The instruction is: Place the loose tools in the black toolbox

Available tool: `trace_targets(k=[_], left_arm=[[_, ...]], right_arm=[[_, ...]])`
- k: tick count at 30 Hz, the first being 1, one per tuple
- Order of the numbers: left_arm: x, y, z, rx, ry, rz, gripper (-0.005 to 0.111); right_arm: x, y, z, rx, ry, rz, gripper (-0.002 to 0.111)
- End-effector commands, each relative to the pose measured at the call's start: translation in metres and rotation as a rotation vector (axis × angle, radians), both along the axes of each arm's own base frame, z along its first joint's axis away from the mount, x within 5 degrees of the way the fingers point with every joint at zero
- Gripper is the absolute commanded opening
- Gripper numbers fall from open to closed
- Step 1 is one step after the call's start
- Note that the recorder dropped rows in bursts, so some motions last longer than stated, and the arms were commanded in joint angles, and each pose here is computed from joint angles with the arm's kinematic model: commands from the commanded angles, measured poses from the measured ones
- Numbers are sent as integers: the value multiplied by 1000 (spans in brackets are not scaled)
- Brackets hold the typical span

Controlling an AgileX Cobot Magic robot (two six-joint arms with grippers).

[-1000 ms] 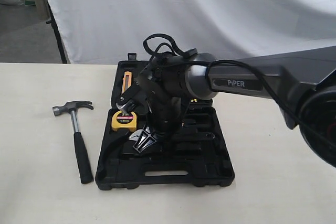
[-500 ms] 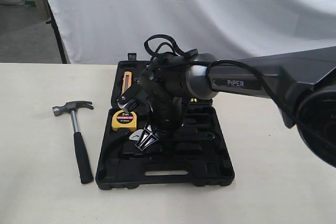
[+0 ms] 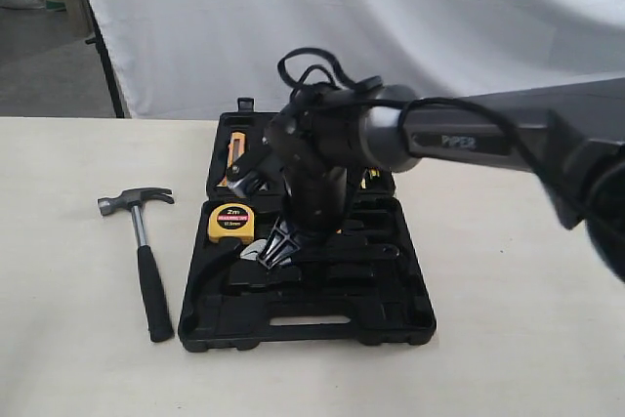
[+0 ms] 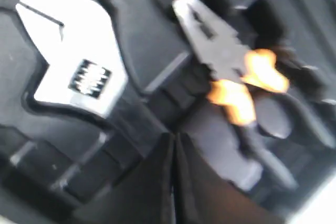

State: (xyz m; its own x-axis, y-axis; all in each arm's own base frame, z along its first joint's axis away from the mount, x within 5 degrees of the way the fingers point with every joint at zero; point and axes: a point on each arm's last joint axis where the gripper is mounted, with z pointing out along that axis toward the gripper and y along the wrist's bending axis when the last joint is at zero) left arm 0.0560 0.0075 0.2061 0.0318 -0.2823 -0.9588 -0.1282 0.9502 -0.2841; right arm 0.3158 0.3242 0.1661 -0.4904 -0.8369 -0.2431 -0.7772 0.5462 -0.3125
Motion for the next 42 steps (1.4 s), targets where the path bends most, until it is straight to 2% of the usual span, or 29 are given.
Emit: trace_targets(k=[1,4,8,16,30,33,37,42], left_arm=[[-1,1,2,2,-13,26,1],[-1,1,2,2,-13,26,1],[-1,1,2,2,-13,26,1],[-1,1,2,2,-13,26,1],[-1,1,2,2,-13,26,1],[-1,1,2,2,-13,26,1],[-1,1,2,2,-13,26,1],[-1,1,2,2,-13,26,1]], right_arm=[[10,-28,45,37,-37,-74,0],[11,-50,41,10,-8,-86,0],[7,-74,9,-44,53,-66,0],[0,-88,-23,10,46,-34,0],[3,-82,-14,73,2,-28,0],[1,-81,-3,125,-7,-48,0],[-2,-74,11,268,1,-100,0],[-13,-55,11,354,47,-13,0]])
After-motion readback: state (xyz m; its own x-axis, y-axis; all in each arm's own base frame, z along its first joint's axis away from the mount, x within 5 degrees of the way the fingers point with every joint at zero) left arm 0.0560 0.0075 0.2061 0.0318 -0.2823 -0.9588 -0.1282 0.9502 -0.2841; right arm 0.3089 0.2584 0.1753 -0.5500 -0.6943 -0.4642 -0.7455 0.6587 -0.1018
